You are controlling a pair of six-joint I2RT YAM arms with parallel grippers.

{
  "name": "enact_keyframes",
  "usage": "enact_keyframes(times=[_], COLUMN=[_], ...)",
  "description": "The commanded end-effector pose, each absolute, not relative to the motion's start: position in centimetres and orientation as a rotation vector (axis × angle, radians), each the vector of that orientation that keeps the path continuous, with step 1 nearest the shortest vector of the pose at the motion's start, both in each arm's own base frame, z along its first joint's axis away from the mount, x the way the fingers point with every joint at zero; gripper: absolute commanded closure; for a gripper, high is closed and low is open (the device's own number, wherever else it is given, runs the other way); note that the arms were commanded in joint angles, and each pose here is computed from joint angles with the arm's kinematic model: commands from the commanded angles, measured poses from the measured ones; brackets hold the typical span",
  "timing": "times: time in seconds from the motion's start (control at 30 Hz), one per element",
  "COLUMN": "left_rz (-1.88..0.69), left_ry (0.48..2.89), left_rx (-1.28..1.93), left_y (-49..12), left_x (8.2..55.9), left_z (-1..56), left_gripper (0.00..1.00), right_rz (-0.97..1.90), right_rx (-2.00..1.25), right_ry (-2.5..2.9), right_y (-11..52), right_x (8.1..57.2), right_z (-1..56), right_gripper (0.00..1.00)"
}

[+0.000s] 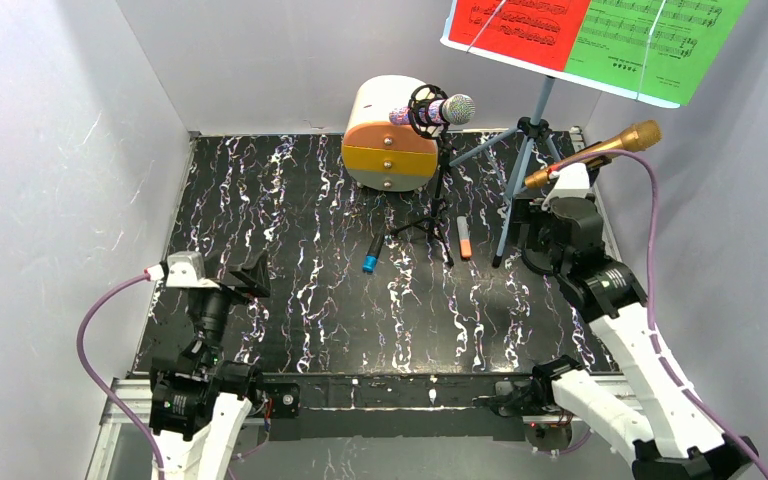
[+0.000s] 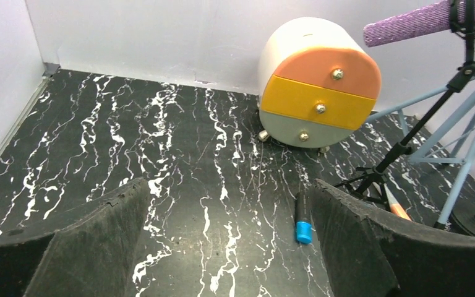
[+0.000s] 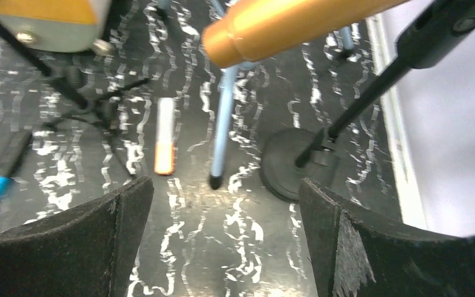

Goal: Pack up the instrument practice props
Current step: Pick up the microphone stand with the microphone from the center of the board.

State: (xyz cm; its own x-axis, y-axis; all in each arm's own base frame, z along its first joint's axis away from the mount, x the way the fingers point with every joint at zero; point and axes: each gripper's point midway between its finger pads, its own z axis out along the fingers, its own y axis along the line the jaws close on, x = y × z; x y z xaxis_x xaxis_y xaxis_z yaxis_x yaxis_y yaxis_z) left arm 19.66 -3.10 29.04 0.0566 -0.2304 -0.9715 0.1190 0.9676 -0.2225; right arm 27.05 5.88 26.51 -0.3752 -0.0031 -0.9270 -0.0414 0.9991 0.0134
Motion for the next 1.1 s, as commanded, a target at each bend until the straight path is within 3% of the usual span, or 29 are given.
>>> enact_keyframes(times=[0.0,0.2,0.77,1.07], left_rz=[-0.289,-0.301,-0.316,-0.313], left_ry=[1.432,1.394,1.401,1.406], left_rx=[-0.060,-0.037,-0.012,-0.006], left_y=[-3.4,-3.6,-4.0,-4.1], left_x=[18.4,17.5,17.5,17.5], left_z=[30.5,31.1,30.9,30.8], left_gripper=[0.02,0.02,0.02,0.02], right_rz=[-0.199,-0.311,-0.247,-0.173], right_rx=[0.056,0.145,0.289,0.284], right_ry=[1.873,1.769,1.688,1.624], right_y=[2.2,-0.1,-4.5,-5.2], right_x=[28.3,30.1,34.1,36.5], right_z=[28.2,28.8,26.0,24.5], right_gripper=[0.07,0.13,0.15,0.29])
